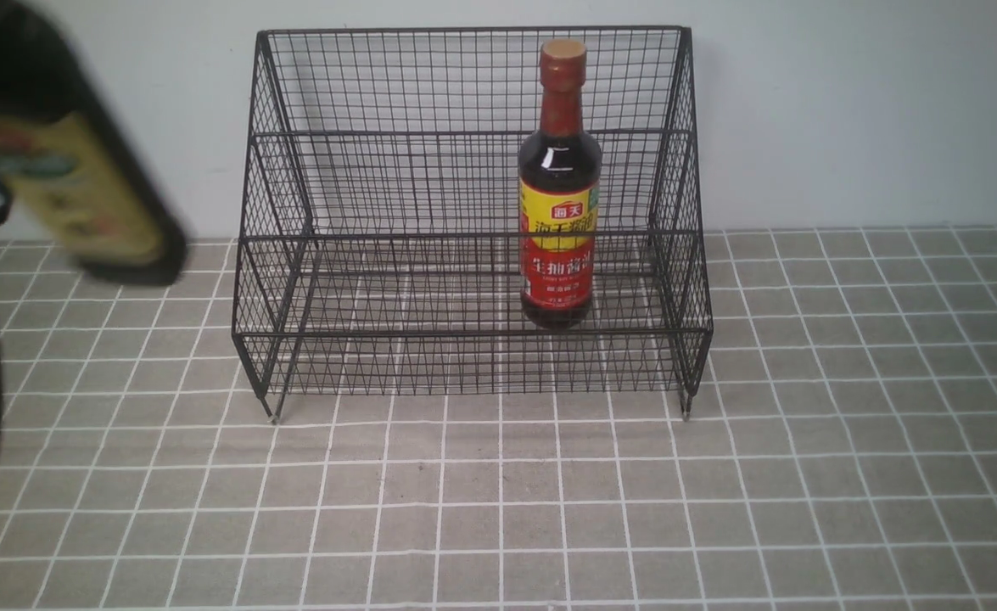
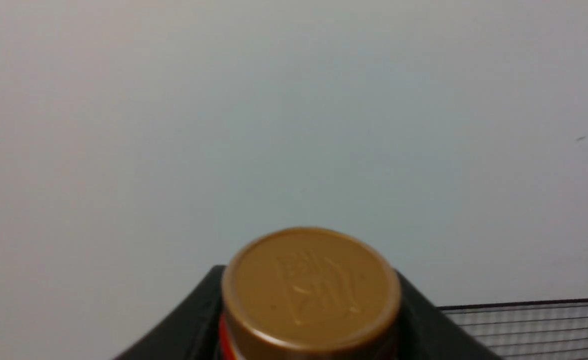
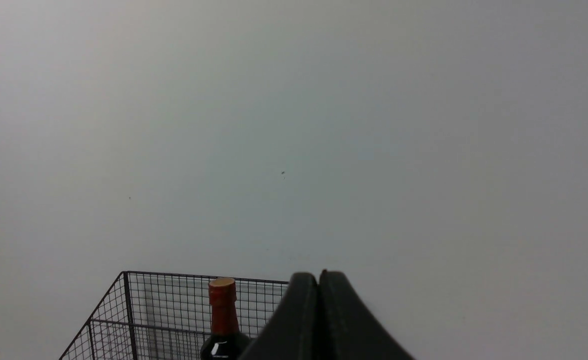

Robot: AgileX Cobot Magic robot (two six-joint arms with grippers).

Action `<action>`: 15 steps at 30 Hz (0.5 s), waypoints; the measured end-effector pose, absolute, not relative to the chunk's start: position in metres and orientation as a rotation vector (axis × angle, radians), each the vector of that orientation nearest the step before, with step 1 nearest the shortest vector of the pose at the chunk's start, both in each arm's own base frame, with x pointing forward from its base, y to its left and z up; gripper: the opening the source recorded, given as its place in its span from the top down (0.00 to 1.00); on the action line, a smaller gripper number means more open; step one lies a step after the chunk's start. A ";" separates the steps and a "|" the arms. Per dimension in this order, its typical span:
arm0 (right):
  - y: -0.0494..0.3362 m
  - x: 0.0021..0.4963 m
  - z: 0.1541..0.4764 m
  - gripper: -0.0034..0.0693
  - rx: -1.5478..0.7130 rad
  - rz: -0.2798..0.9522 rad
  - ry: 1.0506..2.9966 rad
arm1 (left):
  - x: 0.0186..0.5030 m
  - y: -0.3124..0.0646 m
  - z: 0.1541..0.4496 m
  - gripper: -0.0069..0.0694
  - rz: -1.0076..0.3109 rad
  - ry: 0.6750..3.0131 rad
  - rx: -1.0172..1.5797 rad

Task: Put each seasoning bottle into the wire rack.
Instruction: Use the left arm to put the condiment bottle back on the shelf

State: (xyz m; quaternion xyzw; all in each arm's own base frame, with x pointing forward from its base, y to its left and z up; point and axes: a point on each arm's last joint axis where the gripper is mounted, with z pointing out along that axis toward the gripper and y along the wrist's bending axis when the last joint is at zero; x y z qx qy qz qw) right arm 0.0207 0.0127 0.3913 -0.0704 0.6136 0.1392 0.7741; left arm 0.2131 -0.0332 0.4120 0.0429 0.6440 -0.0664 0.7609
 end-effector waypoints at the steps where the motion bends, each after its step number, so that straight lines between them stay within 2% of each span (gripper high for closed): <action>1: 0.013 0.021 0.390 0.97 -0.158 0.307 1.348 | 0.219 -0.046 0.416 0.50 -0.193 1.401 0.126; 5: 0.014 0.021 0.387 0.97 -0.169 0.309 1.378 | 0.238 -0.068 0.407 0.50 -0.251 1.445 0.179; 8: 0.015 0.021 0.386 0.97 -0.171 0.316 1.390 | 0.263 -0.083 0.388 0.50 -0.268 1.523 0.210; 15: 0.016 0.021 0.385 0.97 -0.170 0.335 1.402 | 0.302 -0.096 0.354 0.50 -0.265 1.604 0.217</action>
